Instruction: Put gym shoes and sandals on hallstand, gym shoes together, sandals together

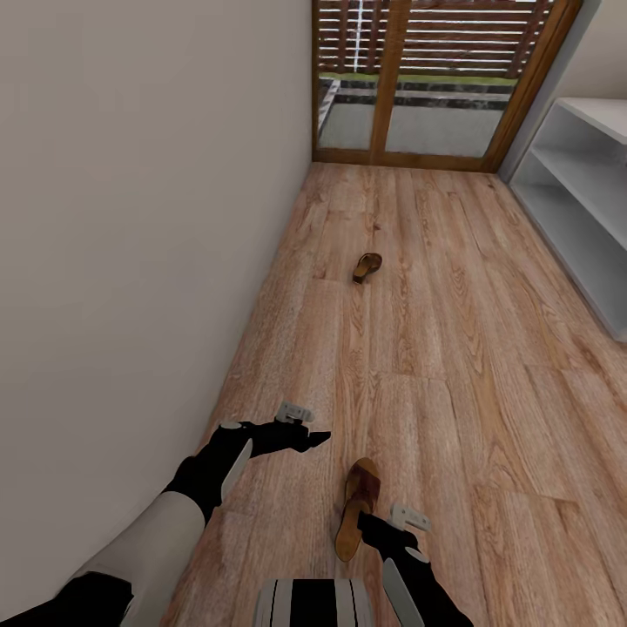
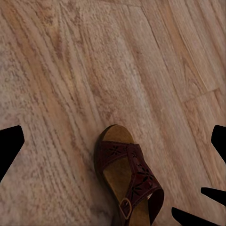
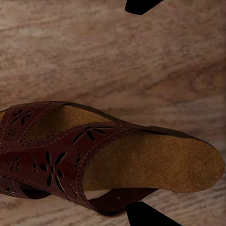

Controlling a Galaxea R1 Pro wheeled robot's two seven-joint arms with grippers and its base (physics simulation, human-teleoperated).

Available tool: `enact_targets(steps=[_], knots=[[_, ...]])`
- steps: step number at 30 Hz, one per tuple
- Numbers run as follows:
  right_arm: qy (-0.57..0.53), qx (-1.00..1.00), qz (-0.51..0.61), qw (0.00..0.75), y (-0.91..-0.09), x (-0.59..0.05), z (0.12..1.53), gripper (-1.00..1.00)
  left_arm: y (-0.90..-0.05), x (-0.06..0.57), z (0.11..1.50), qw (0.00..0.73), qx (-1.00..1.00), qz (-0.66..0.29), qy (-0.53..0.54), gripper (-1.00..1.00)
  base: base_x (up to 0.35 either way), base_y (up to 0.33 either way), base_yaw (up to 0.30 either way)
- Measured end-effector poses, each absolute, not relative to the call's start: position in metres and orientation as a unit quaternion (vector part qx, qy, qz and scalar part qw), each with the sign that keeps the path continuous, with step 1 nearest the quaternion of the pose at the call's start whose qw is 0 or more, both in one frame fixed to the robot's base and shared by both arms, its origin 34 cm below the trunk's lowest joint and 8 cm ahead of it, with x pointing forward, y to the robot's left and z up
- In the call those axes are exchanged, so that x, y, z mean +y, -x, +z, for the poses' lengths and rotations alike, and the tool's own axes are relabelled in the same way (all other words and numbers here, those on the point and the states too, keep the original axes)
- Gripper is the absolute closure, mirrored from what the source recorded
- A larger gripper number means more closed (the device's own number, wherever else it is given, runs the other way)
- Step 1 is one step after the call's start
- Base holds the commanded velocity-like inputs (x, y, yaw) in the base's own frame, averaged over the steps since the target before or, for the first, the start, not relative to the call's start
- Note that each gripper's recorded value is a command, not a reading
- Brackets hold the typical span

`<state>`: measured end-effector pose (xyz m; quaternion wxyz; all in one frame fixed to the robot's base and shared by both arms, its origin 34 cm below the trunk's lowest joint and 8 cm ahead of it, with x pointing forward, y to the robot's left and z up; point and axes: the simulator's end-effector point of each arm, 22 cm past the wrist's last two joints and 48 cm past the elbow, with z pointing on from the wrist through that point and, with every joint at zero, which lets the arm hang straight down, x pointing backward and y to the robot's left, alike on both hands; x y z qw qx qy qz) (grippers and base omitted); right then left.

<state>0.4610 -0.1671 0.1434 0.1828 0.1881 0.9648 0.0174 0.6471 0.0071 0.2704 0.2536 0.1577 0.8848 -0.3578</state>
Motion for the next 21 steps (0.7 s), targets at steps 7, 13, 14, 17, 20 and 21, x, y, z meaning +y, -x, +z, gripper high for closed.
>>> enact_targets(steps=[7,13,14,17,20,21], knots=[[-0.188,0.965,0.018,0.183,-0.4615,-0.1671,0.1436,-1.0,-0.6468,0.0076,0.2701,0.253,0.885,-0.357,-0.16,-1.0,0.0,0.0,-0.007],[-0.188,0.965,0.017,0.183,-0.4614,-0.1672,0.1436,-1.0,-0.6466,0.0074,0.2702,0.254,0.884,-0.357,-0.16,-1.0,0.0,0.0,-0.001],[-0.188,0.965,0.018,0.183,-0.4613,-0.1671,0.1435,-1.0,-0.6466,0.0073,0.2703,0.254,0.884,-0.358,-0.161,-1.0,0.0,0.0,0.0],[-0.188,0.965,0.018,0.182,-0.4607,-0.1669,0.1432,-1.0,-0.6465,0.0071,0.2705,0.254,0.884,-0.358,-0.161,-1.0,0.0,0.0,0.0],[-0.188,0.965,0.018,0.181,-0.4595,-0.1668,0.1425,-1.0,-0.6465,0.007,0.2706,0.254,0.884,-0.358,-0.161,-1.0,0.0,0.0,0.0],[-0.188,0.965,0.018,0.181,-0.4592,-0.1667,0.1424,-1.0,-0.6465,0.007,0.2706,0.254,0.884,-0.359,-0.161,-1.0,0.0,0.0,0.0]])
